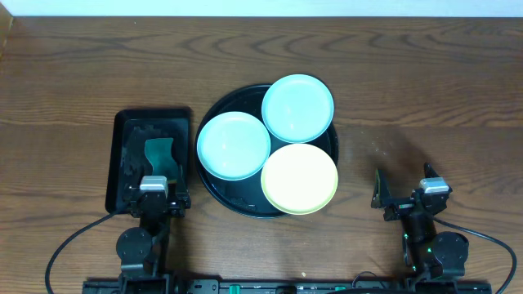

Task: Clean dirty plates on tray and stack at the side
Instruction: 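Move left gripper to the sponge and right gripper toward the top mint plate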

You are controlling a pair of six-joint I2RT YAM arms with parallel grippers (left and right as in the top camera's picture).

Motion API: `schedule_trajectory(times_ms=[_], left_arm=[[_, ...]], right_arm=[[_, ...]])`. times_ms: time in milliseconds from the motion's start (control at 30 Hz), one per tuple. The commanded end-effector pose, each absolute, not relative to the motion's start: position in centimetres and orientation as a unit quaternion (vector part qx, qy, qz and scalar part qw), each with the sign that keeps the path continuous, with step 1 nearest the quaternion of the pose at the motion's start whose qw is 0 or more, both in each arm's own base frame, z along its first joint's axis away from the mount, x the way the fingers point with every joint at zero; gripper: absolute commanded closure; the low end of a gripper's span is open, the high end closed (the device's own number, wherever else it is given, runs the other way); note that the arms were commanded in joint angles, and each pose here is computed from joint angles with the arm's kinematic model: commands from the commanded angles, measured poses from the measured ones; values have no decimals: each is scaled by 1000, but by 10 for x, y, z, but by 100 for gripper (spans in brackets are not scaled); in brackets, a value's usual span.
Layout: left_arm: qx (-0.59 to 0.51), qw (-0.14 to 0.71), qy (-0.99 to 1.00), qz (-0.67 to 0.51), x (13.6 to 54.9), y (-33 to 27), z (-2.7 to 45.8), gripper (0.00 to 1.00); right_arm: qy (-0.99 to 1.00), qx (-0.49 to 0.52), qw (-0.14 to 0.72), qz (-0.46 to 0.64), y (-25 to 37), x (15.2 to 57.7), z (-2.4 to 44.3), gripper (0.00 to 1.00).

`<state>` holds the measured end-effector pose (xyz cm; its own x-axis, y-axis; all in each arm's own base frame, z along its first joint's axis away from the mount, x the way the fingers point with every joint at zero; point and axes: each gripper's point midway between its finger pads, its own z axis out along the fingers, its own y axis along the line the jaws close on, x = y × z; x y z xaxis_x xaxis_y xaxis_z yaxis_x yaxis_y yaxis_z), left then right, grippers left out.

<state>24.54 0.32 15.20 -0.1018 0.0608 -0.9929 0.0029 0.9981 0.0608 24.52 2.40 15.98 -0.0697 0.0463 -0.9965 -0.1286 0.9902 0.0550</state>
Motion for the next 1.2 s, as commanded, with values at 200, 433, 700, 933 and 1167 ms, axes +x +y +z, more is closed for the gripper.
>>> schedule_trajectory(times_ms=[200,433,700,933,1167], left_arm=[[19,656,755,3,244,-1,142,23],[24,659,750,-40,243,-13,174,22],[19,626,778,-44,250,-13,235,22],[13,558,829,-47,260,-13,277,22],[8,471,881,-50,272,-12,296,22]], right_arm=[[717,-3,691,86,23,245,168,1],[685,16,719,114,24,244,202,1],[702,13,703,117,27,254,237,1],[730,-16,672,124,37,284,281,1],[786,-43,593,170,58,321,296,1]])
